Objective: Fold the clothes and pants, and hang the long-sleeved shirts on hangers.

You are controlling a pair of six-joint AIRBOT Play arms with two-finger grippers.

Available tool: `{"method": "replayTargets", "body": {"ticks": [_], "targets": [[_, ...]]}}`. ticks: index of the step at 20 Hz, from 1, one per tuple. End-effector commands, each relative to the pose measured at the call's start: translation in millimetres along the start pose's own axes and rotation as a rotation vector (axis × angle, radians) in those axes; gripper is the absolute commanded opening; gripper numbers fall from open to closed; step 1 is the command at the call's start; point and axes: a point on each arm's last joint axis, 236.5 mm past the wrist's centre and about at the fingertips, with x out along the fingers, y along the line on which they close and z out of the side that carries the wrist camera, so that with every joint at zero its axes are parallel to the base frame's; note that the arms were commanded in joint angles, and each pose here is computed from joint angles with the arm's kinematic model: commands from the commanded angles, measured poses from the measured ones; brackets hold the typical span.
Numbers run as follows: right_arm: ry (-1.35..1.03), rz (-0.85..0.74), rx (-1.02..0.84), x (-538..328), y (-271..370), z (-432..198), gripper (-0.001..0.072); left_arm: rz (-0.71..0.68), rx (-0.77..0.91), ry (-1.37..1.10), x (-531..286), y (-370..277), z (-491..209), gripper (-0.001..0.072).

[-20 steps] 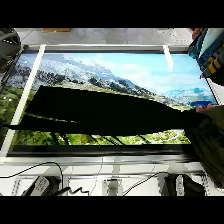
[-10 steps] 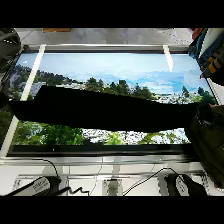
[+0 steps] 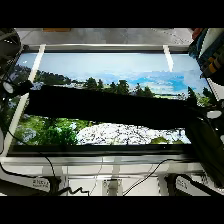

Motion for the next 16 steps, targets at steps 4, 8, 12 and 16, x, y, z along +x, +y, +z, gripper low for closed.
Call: {"method": "replayTargets", "body": {"ticks": [4,8,12,16], "targets": [[-0.088,0.014,0.079,38,-1,0,0.0023,-0.061,0.004,-0.117,18,-40,21,0.0012],[-0.078,0.021,-0.082,36,13,1,0.0711,-0.083,0.034,-0.134,6,-57,31,0.0699],[-0.007,0.04,-0.135,32,36,-5,0.071,-0.078,0.031,-0.121,-28,-56,42,0.0712],[0.071,0.037,-0.204,24,51,-13,0.0694,-0.029,0.014,-0.046,-77,-31,41,0.0684]]}}
